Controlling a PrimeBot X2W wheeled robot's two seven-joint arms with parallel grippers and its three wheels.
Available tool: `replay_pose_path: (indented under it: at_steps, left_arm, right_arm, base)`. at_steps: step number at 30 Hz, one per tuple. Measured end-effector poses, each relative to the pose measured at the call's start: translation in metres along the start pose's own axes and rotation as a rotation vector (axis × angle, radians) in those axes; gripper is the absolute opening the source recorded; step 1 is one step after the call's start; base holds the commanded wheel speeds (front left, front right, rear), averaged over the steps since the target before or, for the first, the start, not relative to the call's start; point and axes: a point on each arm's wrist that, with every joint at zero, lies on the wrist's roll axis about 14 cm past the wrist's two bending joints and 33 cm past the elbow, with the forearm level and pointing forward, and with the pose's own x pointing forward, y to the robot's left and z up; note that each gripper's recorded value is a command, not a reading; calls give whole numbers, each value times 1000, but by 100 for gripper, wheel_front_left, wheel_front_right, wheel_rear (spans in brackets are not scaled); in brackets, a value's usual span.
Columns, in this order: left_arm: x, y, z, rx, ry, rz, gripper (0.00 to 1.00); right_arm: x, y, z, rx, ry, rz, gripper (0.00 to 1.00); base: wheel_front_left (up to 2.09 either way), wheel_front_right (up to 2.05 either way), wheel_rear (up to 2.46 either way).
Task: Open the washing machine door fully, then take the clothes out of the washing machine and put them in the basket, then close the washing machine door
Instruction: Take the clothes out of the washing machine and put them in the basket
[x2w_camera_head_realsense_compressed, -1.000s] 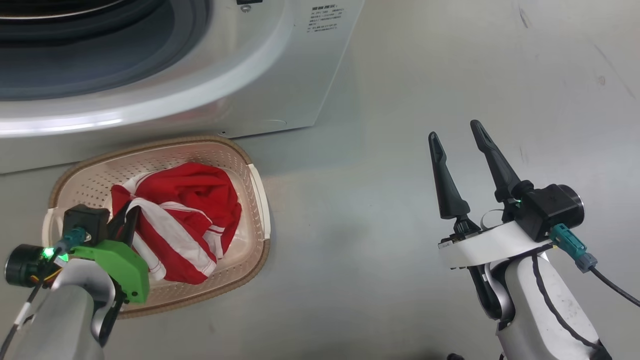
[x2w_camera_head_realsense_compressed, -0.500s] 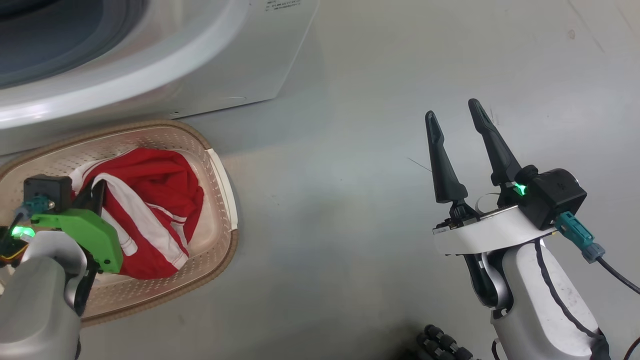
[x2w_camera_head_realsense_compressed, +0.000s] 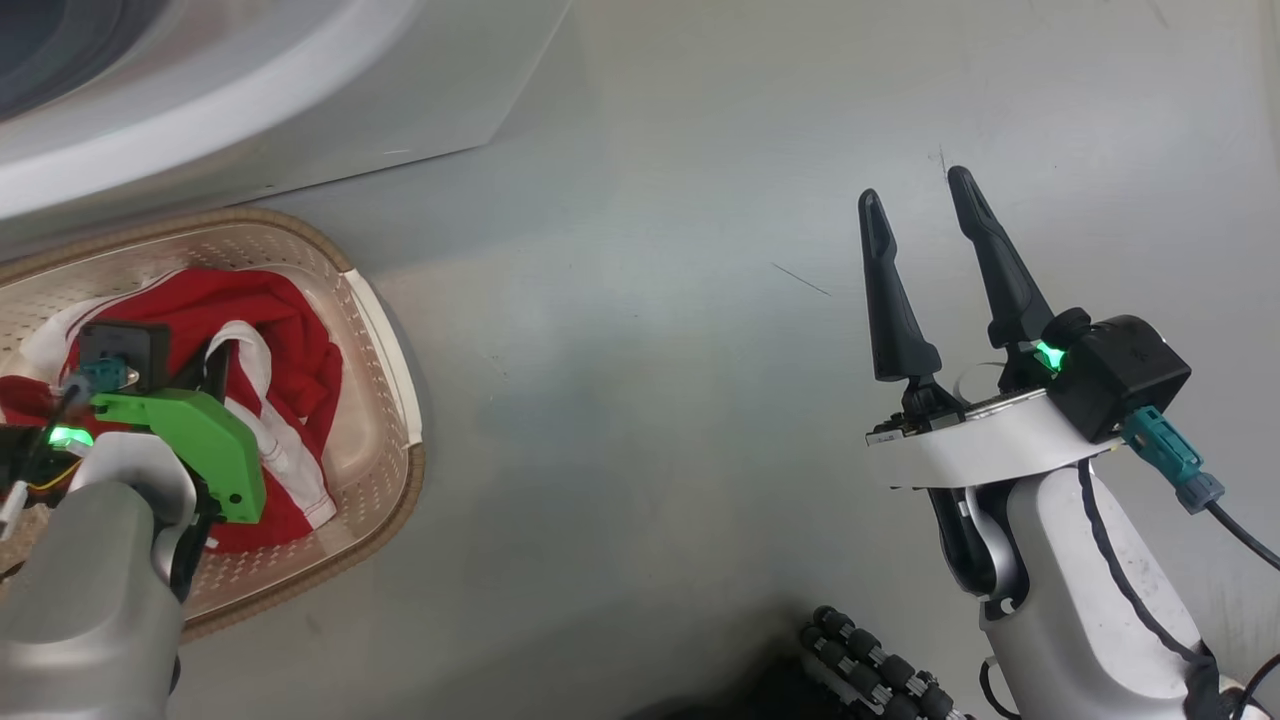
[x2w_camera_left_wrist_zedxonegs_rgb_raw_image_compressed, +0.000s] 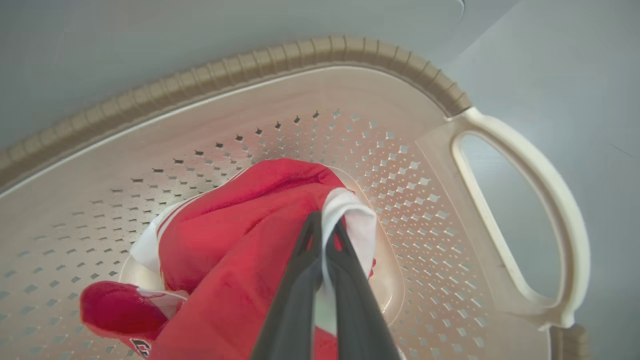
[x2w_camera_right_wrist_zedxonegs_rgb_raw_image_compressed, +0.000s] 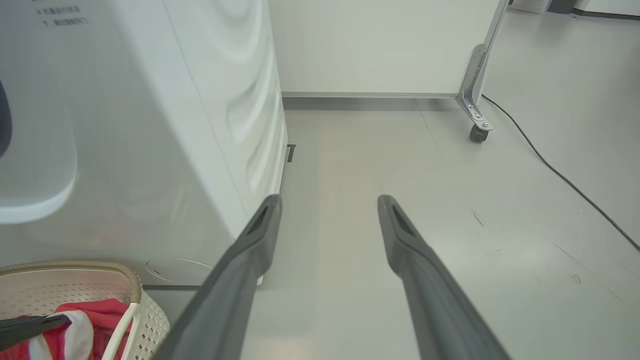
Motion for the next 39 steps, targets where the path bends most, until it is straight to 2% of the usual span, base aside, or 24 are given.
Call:
replay_pose_path:
  at_steps: [1, 2, 13, 20, 34, 39]
  left_arm:
    - [1, -3, -2, -1, 6, -6, 48]
    - [2, -4, -3, -1, 10, -8, 100]
    - [-7, 1, 5, 17, -23, 16, 100]
    - [-22, -8, 17, 29, -77, 16, 100]
    - [-75, -38, 92, 45, -362, -6, 100]
    - [-105, -39, 119, 45, -466, 10, 100]
  right_arm:
    - [0, -1, 0, -1, 1, -1, 100]
    - [0, -1, -1, -1, 1, -2, 100]
    - [4, 4, 7, -2, -23, 3, 100]
    - [5, 9, 21, -3, -60, 20, 100]
    - [-2, 30, 54, -5, -143, 92, 100]
    - [-7, 39, 62, 3, -159, 125, 100]
  base:
    - [0, 0, 0]
    - [0, 0, 0]
    - [0, 0, 0]
    - [0, 0, 0]
    - [0, 0, 0]
    - [0, 0, 0]
